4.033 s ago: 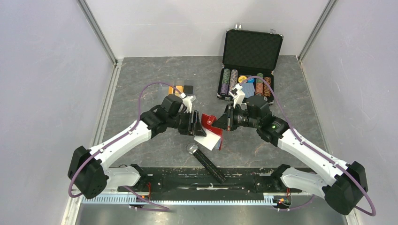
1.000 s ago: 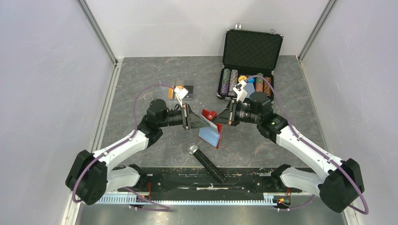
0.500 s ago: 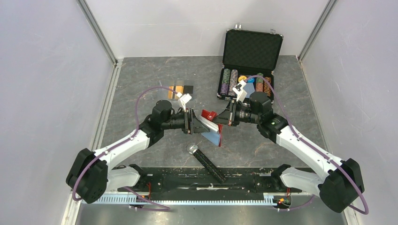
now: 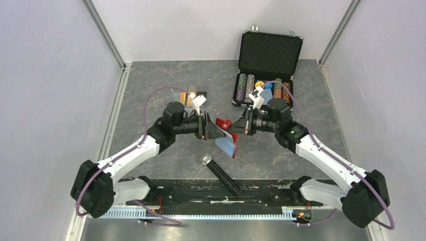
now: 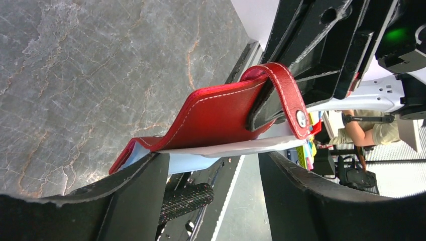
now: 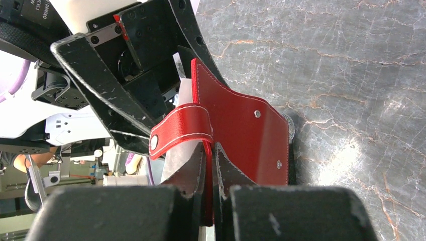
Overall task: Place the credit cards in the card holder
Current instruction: Open the card holder at the center of the board.
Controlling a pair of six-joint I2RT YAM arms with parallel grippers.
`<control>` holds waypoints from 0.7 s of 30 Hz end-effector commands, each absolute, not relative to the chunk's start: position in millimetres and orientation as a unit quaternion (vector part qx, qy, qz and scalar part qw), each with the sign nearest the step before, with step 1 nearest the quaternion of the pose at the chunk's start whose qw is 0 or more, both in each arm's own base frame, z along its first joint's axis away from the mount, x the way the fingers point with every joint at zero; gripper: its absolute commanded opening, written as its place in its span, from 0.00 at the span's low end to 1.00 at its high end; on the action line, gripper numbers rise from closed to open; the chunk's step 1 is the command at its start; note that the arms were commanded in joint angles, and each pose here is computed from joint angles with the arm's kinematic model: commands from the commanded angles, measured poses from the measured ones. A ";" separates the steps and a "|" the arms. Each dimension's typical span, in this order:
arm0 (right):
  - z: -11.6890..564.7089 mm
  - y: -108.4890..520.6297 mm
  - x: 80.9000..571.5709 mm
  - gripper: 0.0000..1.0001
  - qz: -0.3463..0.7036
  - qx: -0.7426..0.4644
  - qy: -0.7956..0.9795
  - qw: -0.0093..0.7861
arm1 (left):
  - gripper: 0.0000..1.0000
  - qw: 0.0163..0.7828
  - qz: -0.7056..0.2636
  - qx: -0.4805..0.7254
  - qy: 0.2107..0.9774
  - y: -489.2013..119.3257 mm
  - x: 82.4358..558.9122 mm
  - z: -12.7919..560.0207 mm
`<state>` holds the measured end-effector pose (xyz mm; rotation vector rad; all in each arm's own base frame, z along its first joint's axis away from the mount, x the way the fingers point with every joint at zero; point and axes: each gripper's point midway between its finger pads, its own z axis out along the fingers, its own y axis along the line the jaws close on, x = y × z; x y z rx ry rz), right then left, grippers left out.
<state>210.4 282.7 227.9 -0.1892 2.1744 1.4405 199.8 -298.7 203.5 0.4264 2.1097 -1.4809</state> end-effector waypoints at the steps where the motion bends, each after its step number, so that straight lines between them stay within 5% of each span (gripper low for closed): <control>1: 238.1 284.9 208.4 0.00 0.547 -0.086 0.789 0.268 | 0.76 0.302 -0.563 0.191 0.746 -302.9 201.9 237.2; 5: 240.5 285.4 208.2 0.00 0.548 -0.088 0.787 0.270 | 0.73 0.293 -0.586 0.205 0.727 -305.9 193.4 248.1; 11: 241.5 285.8 207.8 0.00 0.550 -0.089 0.786 0.268 | 0.54 0.289 -0.572 0.203 0.740 -305.6 196.5 237.0; 21: 243.8 285.3 202.5 0.00 0.554 -0.097 0.783 0.264 | 0.76 0.345 -0.439 0.144 0.817 -278.0 236.9 192.1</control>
